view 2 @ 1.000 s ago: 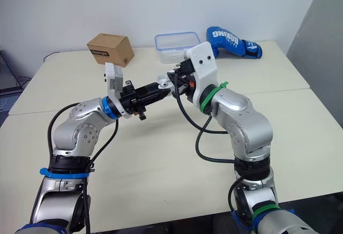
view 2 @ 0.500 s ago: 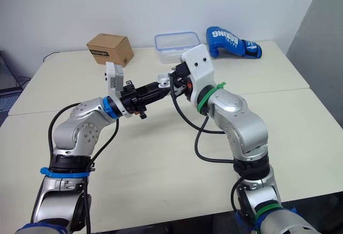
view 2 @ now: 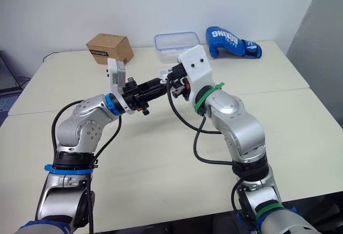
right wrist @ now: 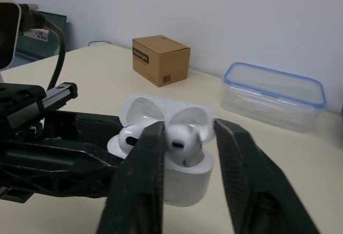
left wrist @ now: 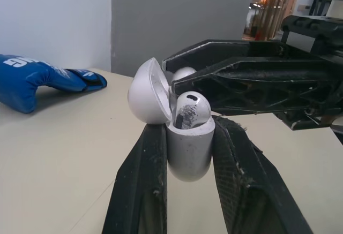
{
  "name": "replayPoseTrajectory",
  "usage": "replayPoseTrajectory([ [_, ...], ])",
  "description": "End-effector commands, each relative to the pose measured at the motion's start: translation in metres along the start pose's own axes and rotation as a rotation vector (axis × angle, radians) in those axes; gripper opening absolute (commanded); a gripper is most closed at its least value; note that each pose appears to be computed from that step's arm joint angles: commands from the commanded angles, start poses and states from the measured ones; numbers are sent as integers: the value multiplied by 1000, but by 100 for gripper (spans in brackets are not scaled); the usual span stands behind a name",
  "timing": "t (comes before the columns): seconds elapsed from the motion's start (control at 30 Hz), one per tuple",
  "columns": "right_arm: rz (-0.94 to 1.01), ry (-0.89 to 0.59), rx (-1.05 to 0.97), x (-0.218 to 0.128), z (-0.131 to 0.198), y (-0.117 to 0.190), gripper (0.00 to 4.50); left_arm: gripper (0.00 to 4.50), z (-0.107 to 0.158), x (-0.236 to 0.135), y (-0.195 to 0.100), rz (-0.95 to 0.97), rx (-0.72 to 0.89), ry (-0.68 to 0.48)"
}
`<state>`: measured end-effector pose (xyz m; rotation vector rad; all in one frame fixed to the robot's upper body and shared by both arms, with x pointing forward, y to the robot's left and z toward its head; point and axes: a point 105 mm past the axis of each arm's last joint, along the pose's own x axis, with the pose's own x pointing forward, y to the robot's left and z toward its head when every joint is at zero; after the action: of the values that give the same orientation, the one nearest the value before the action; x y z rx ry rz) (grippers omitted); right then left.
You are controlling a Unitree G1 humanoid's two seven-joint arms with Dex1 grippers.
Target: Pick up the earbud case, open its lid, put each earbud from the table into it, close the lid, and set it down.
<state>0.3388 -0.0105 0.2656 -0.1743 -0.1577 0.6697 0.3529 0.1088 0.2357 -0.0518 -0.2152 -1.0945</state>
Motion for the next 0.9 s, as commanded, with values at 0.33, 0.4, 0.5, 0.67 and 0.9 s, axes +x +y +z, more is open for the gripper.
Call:
replayPoseTrajectory([
  [0.33,114,-146,87,-13,41,-3,279,79,12,-6,-6,-51,58,-8],
  [0.4,185,-168,89,-21,50,-5,279,79,8,-11,-5,-59,51,8],
  [0.5,327,-174,71,-36,60,-5,279,79,5,-17,-3,-74,55,30],
  [0.67,404,-124,52,-47,58,-17,148,79,3,-21,-5,-118,70,58],
  [0.9,408,14,6,-42,25,-46,5,79,7,-24,-19,-187,78,69],
])
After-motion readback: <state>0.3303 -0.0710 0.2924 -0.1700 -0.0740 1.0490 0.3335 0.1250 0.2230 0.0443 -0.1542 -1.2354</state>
